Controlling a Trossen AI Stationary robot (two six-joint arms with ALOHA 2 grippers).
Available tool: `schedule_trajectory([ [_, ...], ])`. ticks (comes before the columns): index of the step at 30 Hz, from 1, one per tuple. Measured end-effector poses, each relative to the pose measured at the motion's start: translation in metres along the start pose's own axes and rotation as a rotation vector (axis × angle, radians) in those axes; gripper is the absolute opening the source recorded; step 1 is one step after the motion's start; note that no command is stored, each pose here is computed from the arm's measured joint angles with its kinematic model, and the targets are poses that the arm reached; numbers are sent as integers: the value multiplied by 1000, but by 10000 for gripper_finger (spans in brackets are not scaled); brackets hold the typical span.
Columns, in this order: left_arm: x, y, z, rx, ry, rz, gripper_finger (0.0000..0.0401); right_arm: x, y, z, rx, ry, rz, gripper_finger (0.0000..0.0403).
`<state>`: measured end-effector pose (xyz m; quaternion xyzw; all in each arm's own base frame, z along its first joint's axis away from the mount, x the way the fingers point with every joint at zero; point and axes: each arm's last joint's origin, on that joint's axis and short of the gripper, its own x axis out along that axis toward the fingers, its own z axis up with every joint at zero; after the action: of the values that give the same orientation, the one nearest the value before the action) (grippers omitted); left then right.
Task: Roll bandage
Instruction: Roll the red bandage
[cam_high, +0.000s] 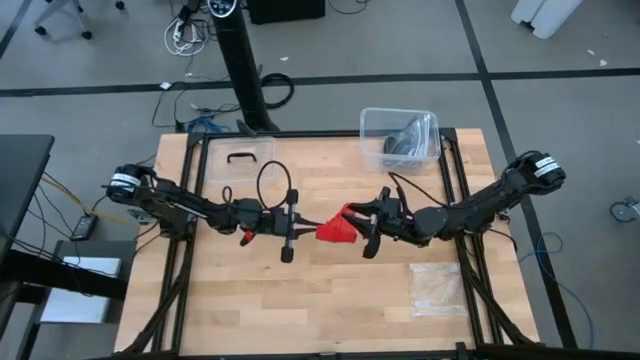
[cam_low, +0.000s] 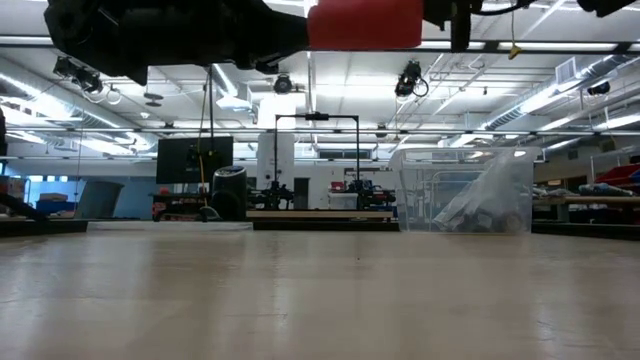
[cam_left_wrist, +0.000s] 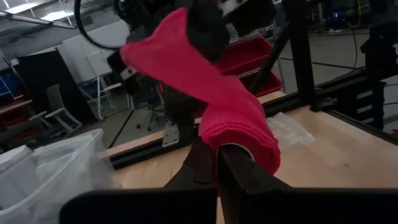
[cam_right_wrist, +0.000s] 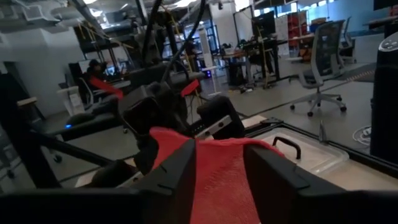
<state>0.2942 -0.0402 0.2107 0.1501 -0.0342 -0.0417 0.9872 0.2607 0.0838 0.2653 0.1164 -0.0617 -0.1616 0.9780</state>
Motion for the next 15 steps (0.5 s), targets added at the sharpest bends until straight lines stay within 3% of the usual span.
schedule_trajectory([
  [9,0,-2,-2,-23,20,-10,0,-7,-5,12,-8,8,-3,157],
  [15,0,-4,0,-89,3,-56,0,4,-21,4,78,69,-71,155],
])
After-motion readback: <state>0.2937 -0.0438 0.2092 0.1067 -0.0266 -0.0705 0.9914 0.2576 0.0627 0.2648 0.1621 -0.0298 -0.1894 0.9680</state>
